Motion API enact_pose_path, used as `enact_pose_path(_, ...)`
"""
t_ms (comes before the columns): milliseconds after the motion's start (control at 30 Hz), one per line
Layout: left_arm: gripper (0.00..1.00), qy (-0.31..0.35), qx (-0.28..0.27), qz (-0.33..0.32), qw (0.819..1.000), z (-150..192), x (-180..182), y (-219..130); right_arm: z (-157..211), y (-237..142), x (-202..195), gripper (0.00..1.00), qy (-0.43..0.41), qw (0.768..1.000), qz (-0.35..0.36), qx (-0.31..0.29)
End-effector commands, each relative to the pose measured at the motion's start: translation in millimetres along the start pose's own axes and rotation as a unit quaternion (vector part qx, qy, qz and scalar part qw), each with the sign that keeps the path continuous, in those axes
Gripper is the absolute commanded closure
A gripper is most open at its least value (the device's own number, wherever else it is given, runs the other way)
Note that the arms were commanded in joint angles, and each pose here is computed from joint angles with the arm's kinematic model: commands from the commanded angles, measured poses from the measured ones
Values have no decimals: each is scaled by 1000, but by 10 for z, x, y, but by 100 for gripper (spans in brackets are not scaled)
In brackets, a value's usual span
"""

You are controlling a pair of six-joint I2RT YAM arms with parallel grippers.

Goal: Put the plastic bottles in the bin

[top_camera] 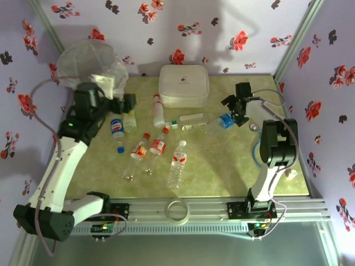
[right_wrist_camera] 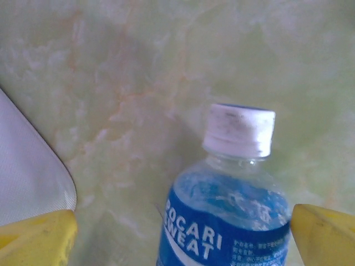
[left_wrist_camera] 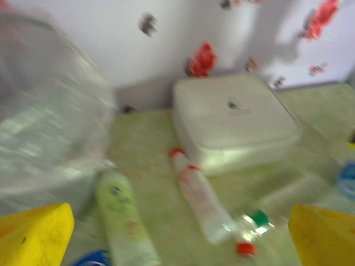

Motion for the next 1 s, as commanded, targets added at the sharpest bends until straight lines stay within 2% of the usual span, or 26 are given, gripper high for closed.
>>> enact_pose_path(0, 0, -68, -4, 23, 997, 290, -69, 65, 37, 125, -29, 1, 20, 1000, 12, 19)
enact_pose_path(133, 0, -142, 22, 40, 989, 831, -93, 202, 86, 262, -100, 2, 34, 999, 18, 22)
enact_pose_path(267, 0, -165, 66, 36, 983, 1194, -129, 309, 88, 344, -89, 9, 34, 999, 15, 27)
enact_pose_path(333, 0, -166, 67, 42, 983, 1214, -161, 315, 85, 349, -74, 16, 30, 999, 10, 29)
enact_pose_path(433, 0, -160, 64, 45, 984, 1162, -193, 325, 95, 364, -78, 19, 30, 999, 5, 32)
enact_pose_path(567, 0, -150, 75, 46, 985, 1080, -251, 423, 94, 315, -114, 27, 31, 999, -4, 38)
enact_pose_path(733, 0, -137, 97, 55, 984, 1057, -357, 545, 28, 26, -150, 34, 20, 1000, -15, 18)
enact_pose_path(933, 0, -137, 113, 65, 982, 1030, -447, 638, 38, -368, -161, 35, -23, 999, -27, 14)
enact_pose_path(967, 0, -134, 117, 67, 982, 1018, -477, 643, 66, -436, -143, 39, -33, 999, -38, 17)
Point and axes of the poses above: each hand's point on the last joint's axis, 136 mm out from that joint toward the fingers, its own y axis out along the fingers, its own x axis along the line the jaws close on, z = x × y, the point moved 8 cm from there along -y, back along the fingers, and after that the axes turned 10 degrees about -y, right-handed, at the moved point
